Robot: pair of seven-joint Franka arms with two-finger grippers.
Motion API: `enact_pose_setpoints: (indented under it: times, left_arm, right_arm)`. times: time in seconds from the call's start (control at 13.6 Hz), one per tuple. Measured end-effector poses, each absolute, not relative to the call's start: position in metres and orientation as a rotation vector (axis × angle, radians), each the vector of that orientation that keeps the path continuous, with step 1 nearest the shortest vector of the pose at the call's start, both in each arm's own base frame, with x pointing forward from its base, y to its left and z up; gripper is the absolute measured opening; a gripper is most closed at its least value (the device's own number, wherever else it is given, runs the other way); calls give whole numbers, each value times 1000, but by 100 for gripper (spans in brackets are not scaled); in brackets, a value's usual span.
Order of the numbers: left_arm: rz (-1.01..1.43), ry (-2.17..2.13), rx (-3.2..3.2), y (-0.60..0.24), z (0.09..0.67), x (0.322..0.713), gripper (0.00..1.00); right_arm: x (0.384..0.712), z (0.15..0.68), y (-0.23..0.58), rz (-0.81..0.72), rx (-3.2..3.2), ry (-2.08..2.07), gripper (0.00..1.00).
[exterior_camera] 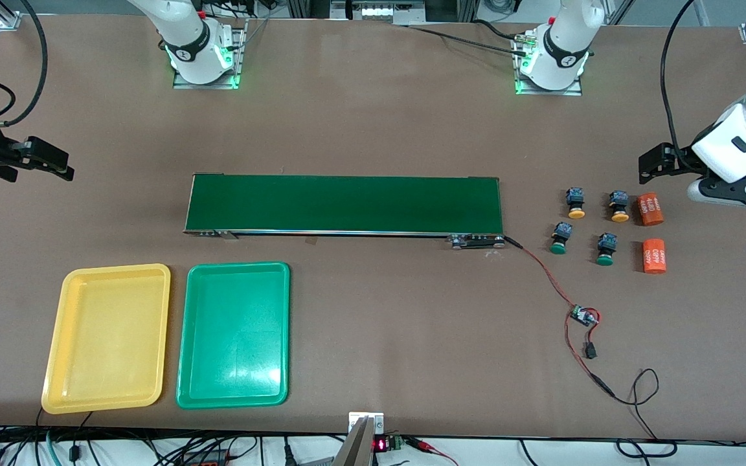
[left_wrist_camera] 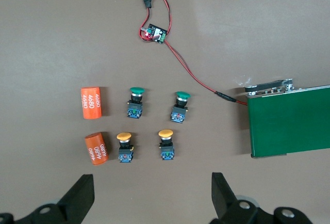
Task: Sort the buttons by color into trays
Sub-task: 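Reach the left gripper to an orange cylinder and grasp it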
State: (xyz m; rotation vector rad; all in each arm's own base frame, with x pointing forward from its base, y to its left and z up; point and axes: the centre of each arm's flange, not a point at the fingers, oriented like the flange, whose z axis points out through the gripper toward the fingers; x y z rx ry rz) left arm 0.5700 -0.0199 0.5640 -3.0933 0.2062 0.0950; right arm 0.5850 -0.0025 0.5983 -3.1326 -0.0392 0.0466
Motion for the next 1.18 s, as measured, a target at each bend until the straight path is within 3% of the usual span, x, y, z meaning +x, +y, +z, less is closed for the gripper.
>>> enact_pose_setpoints:
  times: [0.74, 1.18]
  left_arm:
    - [107, 204, -3093, -20, 561, 570, 100]
    - [368, 179, -3082, -13, 498, 580, 100]
  right_arm:
    - [596, 580, -5, 63, -3137, -30, 100]
    - [599, 583, -25, 22, -3139, 23, 100]
